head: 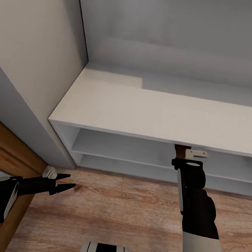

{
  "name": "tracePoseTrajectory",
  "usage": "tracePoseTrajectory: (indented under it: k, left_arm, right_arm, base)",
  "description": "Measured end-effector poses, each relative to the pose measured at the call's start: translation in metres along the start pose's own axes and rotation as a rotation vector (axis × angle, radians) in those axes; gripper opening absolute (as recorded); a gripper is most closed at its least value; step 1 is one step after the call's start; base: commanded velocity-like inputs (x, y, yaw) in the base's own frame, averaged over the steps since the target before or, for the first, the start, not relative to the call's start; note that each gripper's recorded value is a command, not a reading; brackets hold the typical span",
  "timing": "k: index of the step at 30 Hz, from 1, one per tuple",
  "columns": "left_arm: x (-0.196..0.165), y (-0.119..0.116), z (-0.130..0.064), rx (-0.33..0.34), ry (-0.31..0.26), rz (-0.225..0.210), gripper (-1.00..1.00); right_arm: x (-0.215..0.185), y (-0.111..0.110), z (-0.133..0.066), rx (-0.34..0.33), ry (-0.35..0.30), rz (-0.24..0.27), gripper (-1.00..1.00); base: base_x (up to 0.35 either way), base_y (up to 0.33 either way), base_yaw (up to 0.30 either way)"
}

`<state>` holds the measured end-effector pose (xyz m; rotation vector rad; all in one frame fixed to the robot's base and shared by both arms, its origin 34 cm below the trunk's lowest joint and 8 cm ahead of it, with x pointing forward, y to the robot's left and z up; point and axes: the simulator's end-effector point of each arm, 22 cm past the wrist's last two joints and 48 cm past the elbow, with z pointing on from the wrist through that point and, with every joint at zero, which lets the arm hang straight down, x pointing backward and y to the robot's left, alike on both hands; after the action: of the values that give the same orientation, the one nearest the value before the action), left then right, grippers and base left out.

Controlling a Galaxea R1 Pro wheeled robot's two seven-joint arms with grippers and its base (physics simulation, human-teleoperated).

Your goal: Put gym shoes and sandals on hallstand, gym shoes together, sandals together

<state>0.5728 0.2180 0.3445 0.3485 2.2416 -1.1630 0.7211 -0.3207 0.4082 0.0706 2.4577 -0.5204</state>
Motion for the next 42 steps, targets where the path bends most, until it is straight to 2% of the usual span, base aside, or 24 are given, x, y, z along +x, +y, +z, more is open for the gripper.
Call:
tracePoseTrajectory:
  k: [22,30,42]
  left_arm:
    - [0.001,0.000,0.000,0.001,0.000,-0.001,1.00]
    - [0.000,0.000,0.000,0.001,0.000,-0.001,1.00]
    - [0.001,0.000,0.000,-0.001,0.001,-0.001,1.00]
  right_arm:
    - [0.001,0.001,0.001,-0.004,0.003,-0.001,-1.00]
    - [0.021,0.010,0.012,-0.013,0.054,-0.024,-1.00]
    - [0.030,0.014,0.017,-0.016,0.075,-0.035,-1.00]
  base:
    - [0.003,0.000,0.000]
    - [0.000,0.000,0.000]
    - [0.057,0.000,0.000]
